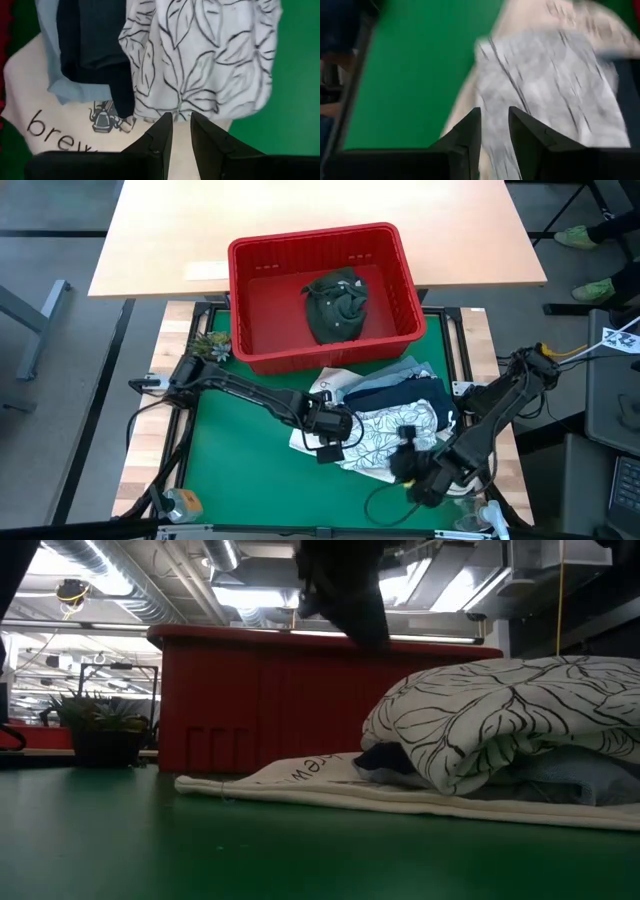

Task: Fold laundry
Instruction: Fold the patterned white shirt

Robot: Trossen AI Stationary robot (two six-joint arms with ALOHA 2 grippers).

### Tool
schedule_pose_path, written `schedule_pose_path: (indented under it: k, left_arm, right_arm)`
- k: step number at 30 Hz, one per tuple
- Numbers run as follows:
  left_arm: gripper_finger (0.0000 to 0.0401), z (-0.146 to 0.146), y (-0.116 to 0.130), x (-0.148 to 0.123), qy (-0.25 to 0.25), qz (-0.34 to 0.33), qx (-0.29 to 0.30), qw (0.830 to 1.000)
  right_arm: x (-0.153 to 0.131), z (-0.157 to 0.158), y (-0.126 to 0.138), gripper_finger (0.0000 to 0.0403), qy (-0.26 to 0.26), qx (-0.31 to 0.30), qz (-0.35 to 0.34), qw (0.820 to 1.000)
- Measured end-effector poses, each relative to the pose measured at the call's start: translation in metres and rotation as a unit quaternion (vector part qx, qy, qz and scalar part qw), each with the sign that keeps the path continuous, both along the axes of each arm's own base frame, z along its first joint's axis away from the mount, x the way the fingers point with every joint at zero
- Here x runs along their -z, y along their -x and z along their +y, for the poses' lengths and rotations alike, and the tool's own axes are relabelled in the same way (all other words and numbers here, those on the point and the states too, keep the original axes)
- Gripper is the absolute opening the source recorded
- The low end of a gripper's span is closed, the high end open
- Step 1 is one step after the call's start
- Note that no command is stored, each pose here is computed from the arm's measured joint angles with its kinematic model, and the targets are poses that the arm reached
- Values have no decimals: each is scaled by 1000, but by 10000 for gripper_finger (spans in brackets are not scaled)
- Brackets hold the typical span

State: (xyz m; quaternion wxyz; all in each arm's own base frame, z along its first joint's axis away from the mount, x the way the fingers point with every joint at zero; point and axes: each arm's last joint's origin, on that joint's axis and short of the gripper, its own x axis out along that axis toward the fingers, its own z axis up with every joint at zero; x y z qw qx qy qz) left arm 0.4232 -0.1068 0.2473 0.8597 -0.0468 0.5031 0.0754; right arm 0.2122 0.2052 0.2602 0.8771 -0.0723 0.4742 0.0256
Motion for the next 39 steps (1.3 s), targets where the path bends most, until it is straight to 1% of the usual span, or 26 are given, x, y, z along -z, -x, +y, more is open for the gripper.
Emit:
schedule_pose_path:
  k: [4, 6, 8, 13, 17, 19, 25, 29, 34, 36, 39]
  left_arm:
    - [64, -2, -10, 19, -3, 3, 2, 1000]
    - [64, -2, -13, 25, -7, 4, 0, 1000]
    - [64, -1, -14, 30, -12, 9, -3, 1000]
    - [64, 6, -19, 35, -30, 5, -19, 999]
    - [64, 16, -21, 36, -52, 1, -40, 998]
    - [64, 23, -23, 37, -54, 2, -49, 997]
    - [64, 38, -26, 44, -64, 15, -66, 996]
    - [61, 44, -23, 31, -62, 8, -55, 997]
    - [45, 44, -9, 2, -54, -2, -54, 997]
    - [38, 41, -2, -9, -38, -2, -47, 998]
    - [25, 37, 10, -22, 4, 16, -25, 1000]
  right_arm:
    - [7, 10, -23, 99, -4, -50, -45, 998]
    - [15, 10, -32, 99, 2, -60, -40, 997]
    - [25, 8, -42, 99, 11, -56, -31, 998]
    - [53, -3, -62, 99, 33, -32, 14, 999]
    - [70, -9, -68, 99, 11, -39, 81, 996]
    - [76, -9, -69, 99, -4, -47, 107, 993]
    - [82, -7, -67, 99, -19, -60, 136, 989]
    - [82, -7, -67, 99, -16, -58, 134, 989]
    - [77, -8, -67, 99, -8, -55, 135, 989]
    - [70, -8, -66, 99, -7, -56, 141, 988]
    - [54, -6, -57, 99, 6, -64, 151, 986]
